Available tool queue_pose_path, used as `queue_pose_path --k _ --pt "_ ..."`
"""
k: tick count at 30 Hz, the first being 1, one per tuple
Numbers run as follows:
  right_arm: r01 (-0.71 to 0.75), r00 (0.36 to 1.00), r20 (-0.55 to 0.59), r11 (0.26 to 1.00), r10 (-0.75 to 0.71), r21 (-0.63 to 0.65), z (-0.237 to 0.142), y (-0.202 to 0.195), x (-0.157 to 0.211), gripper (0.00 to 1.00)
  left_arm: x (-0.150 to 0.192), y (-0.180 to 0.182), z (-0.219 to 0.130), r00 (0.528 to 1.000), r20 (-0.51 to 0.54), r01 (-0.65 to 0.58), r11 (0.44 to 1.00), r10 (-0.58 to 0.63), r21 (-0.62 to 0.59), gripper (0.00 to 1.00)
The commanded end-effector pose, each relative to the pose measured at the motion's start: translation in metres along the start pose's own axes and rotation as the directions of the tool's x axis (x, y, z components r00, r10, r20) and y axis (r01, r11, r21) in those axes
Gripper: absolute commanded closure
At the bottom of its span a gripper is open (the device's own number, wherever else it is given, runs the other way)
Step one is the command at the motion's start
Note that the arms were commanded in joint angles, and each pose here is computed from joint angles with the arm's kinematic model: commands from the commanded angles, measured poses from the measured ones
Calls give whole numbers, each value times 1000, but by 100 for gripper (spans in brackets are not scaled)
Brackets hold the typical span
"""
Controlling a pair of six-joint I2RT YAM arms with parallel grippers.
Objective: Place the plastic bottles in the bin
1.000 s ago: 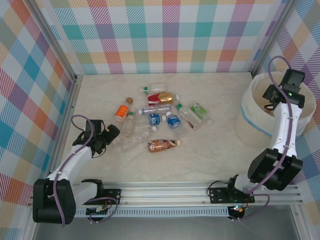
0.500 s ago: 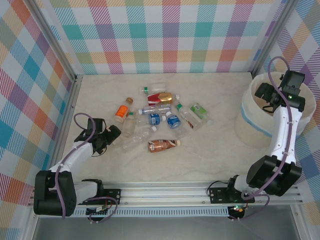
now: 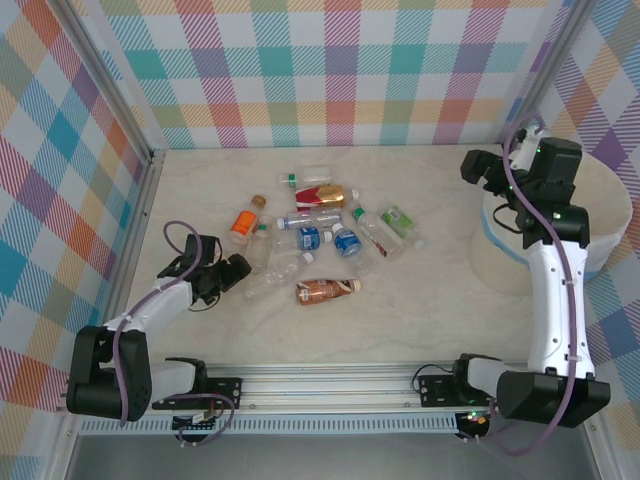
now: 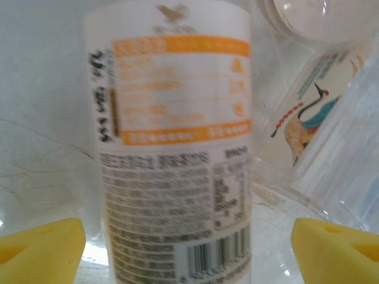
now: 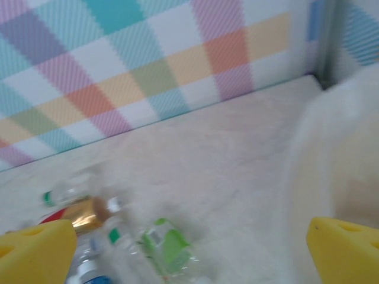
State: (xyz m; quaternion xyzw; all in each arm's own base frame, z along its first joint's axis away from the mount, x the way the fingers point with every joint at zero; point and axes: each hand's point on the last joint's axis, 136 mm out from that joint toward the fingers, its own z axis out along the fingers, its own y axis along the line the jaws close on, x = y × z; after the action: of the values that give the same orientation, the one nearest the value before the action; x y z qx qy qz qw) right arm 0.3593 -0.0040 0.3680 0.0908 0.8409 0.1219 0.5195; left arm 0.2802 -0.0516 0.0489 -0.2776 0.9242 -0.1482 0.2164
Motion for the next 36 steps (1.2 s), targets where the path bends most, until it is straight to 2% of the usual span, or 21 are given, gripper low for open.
queue_pose_path --k 1,7,13,16,20,22,26,28,31,34,36 --pt "24 999 32 979 -18 -200 0 52 -1 0 -13 6 3 996 69 -48 996 53 -75 14" --pt "48 999 21 930 -44 -365 3 105 17 0 -12 0 17 994 92 -60 997 64 -44 26" --pt "41 999 2 906 -44 -422 12 131 38 0 -12 0 24 993 62 -92 993 96 -68 43" --pt "40 999 -11 905 -49 -424 19 136 50 0 -15 0 16 991 87 -93 993 99 -71 50" --pt "-8 999 -40 907 -9 -420 25 138 62 0 -29 -3 -14 978 191 -75 995 86 -63 54" --pt "-52 998 -64 914 29 -403 28 135 67 0 -38 -16 -38 964 257 -70 998 65 9 56" --pt "-122 991 -102 918 89 -377 33 131 78 0 -38 -40 -83 946 325 -80 981 20 174 59" --pt "-125 990 -114 920 89 -372 36 129 83 0 -31 -58 -97 946 322 -118 953 23 280 59" --pt "-152 983 -157 901 94 -406 38 136 92 0 -20 -97 -119 948 313 -200 865 53 460 61" --pt "-185 969 -241 814 58 -550 32 164 103 0 4 -136 -134 946 286 -304 735 156 607 64" --pt "-201 956 -293 740 5 -642 26 183 112 0 23 -160 -145 923 296 -383 634 243 672 65"
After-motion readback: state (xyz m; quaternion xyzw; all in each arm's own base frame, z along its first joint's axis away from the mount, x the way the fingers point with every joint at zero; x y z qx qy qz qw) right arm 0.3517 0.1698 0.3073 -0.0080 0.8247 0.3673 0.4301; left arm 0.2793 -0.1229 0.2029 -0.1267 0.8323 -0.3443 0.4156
